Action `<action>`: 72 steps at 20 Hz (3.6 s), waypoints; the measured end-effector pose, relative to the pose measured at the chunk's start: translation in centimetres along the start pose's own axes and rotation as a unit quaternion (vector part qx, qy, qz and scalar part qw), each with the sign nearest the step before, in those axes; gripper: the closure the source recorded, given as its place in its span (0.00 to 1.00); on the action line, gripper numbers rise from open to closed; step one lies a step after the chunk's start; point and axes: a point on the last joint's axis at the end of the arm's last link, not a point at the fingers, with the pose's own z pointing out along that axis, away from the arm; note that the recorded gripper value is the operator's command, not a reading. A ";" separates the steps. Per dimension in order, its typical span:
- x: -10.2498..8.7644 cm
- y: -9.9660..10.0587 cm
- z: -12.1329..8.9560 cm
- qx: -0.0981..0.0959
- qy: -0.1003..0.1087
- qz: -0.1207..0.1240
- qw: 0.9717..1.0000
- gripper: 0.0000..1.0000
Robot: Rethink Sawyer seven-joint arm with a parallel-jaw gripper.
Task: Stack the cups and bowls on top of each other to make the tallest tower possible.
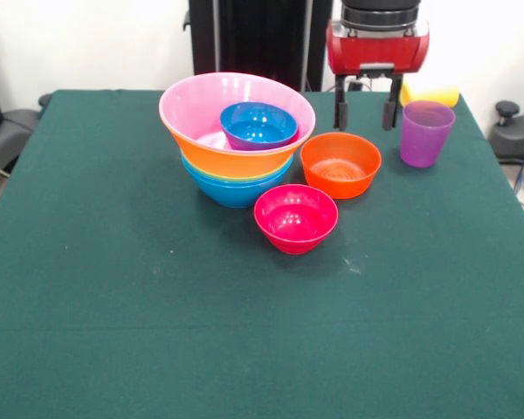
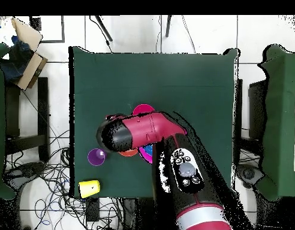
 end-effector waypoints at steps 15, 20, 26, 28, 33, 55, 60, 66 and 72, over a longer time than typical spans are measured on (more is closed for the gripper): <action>2.9 1.1 2.9 0.013 0.027 -0.011 0.999 0.00; 3.0 0.8 3.1 0.016 0.028 -0.005 0.999 0.00; 3.1 0.2 3.1 0.020 0.029 -0.002 0.999 0.00; 3.1 0.1 3.1 0.022 0.029 0.000 0.999 0.00; 3.2 -0.5 3.0 0.028 0.031 0.005 0.999 0.00; 3.4 -0.4 3.2 0.028 0.037 0.021 0.999 0.00; 3.9 0.0 4.0 0.025 0.043 0.019 0.999 0.00; 5.2 1.5 5.2 0.028 0.045 0.003 0.999 0.00; 6.4 2.4 6.7 0.028 0.037 -0.007 0.999 0.00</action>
